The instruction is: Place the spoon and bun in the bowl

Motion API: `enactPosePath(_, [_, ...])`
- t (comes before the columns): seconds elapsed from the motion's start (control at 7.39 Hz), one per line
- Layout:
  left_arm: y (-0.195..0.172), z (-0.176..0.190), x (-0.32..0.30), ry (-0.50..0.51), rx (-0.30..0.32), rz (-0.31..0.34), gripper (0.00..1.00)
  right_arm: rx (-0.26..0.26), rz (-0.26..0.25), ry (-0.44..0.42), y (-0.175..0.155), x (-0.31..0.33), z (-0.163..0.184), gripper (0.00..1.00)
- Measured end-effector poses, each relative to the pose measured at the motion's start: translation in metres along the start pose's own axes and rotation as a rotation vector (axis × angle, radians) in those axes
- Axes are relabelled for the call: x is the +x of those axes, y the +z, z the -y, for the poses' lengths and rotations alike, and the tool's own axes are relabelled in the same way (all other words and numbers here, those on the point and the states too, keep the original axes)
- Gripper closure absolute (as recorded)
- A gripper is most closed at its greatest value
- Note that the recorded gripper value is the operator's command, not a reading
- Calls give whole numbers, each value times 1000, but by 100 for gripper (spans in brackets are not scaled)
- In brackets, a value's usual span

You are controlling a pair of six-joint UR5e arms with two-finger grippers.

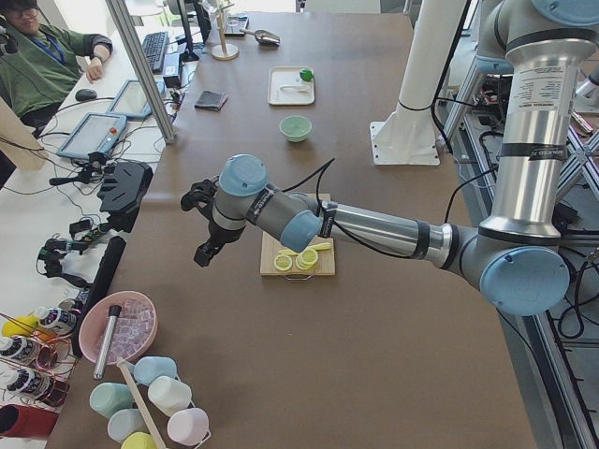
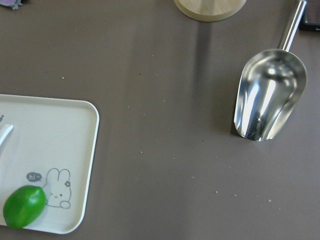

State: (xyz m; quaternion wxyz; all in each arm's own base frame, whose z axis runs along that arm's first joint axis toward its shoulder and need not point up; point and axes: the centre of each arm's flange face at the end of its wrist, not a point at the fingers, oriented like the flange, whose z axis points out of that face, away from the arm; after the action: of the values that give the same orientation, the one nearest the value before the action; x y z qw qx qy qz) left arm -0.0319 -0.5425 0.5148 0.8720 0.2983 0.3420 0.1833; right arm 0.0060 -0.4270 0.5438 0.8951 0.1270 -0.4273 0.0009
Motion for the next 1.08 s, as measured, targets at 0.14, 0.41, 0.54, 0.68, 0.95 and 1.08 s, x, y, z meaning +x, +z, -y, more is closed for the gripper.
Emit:
enactPosePath(0.14, [1,2,1,24,25,-1,2,-12,13,65,19,-38,18,0])
enactPosePath(0.41, [9,4,10,20,32,-16,2,-9,-30,160,79,-131,42,0])
enactPosePath(0.54, [14,5,14,17,29,-24,2,8,-59,185,116,-182,45,2])
enactPosePath(0.68, [16,5,16,16,26,-27,2,23,-80,193,152,-226,46,6])
enactPosePath(0.95, [17,4,18,16,25,-29,2,43,-127,172,209,-275,44,17])
enactPosePath(1.08, [18,2,18,17,25,-30,2,41,-144,160,225,-284,38,22])
